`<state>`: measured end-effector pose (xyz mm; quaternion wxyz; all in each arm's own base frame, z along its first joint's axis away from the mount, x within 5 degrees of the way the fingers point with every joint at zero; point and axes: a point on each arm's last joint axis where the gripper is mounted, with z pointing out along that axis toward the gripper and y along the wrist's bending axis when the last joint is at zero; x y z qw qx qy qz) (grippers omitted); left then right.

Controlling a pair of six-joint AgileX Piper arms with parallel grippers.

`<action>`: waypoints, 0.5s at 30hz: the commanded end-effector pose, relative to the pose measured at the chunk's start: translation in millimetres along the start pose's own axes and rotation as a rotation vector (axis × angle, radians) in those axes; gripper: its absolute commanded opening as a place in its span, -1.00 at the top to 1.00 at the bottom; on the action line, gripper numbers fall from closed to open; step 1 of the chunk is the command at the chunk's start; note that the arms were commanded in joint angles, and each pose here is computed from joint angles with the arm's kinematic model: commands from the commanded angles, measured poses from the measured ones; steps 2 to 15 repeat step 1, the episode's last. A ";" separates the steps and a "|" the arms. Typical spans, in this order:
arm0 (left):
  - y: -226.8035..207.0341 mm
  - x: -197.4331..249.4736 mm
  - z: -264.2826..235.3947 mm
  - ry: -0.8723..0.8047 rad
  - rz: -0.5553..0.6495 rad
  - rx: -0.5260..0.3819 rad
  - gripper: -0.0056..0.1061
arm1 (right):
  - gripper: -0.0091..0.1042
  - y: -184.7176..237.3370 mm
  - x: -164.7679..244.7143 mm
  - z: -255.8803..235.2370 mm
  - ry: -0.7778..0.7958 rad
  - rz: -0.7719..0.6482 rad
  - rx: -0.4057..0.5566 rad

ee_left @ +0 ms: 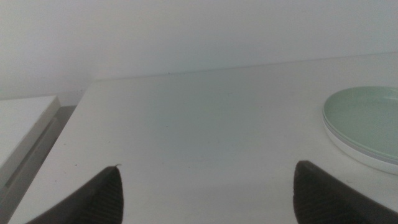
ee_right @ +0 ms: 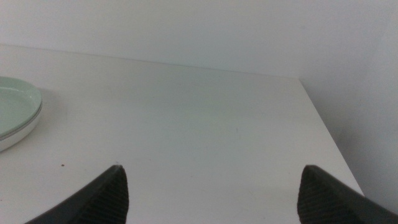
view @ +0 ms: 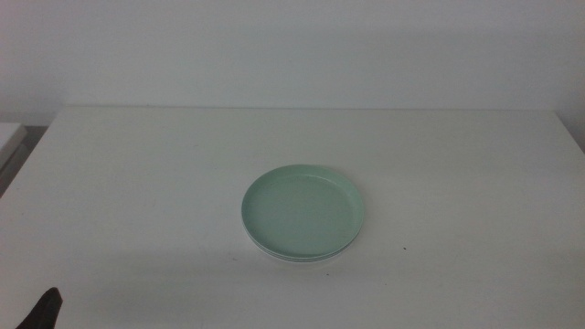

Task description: Stack the three bowls on top of each other.

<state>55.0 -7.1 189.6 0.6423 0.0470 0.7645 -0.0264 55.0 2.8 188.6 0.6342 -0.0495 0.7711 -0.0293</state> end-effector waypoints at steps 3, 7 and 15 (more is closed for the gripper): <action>0.1 -1.2 -0.3 -0.015 -0.006 -0.001 -0.78 | -0.80 -0.4 0.2 -0.1 -0.008 -0.011 0.008; 0.1 -1.2 -0.3 -0.015 -0.006 -0.001 -0.78 | -0.80 -0.4 0.2 -0.1 -0.008 -0.011 0.008; 0.1 -1.2 -0.3 -0.015 -0.006 -0.001 -0.78 | -0.80 -0.4 0.2 -0.1 -0.008 -0.011 0.008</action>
